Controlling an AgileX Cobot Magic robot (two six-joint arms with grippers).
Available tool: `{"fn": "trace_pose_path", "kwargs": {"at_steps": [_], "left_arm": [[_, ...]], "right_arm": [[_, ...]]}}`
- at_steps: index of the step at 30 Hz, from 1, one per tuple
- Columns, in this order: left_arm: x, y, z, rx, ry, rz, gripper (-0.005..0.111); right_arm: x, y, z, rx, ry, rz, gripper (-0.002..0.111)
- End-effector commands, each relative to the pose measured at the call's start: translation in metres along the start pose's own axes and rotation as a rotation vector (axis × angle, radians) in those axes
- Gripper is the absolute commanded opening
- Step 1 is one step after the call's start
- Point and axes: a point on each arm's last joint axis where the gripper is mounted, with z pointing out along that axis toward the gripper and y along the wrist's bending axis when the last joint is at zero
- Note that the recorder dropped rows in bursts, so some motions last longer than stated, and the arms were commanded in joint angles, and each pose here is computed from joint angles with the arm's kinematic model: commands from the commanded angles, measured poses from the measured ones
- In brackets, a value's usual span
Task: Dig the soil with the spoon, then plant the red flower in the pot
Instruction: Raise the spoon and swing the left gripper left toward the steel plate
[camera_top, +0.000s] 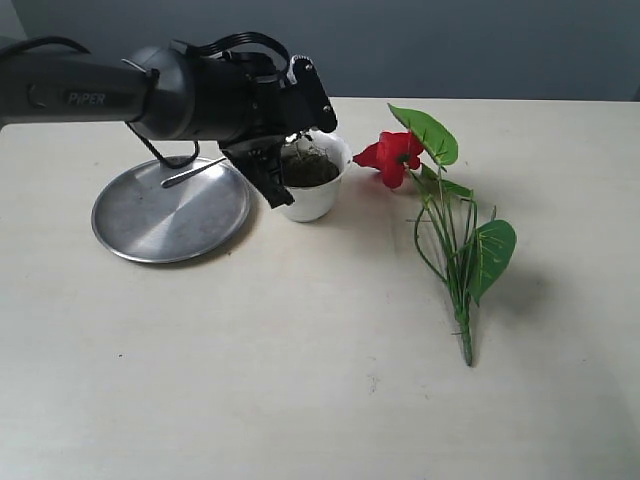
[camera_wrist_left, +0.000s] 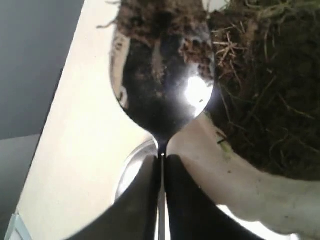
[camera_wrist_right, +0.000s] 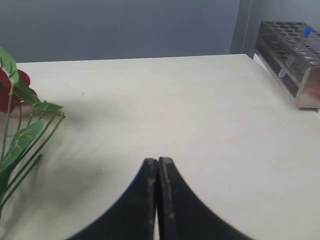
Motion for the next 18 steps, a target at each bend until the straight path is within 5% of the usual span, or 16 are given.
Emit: {"fn": "trace_pose_path", "kwargs": {"at_steps": [1,18], "left_arm": [[0.002,-0.004,0.0,0.039,0.025,-0.109,0.0],[0.0,0.024,-0.042,0.023,-0.016,-0.156,0.0]], "right_arm": [[0.0,0.0,0.0,-0.002,-0.006,-0.003,0.0],[0.0,0.0,0.0,-0.002,-0.006,-0.003,0.0]]}}
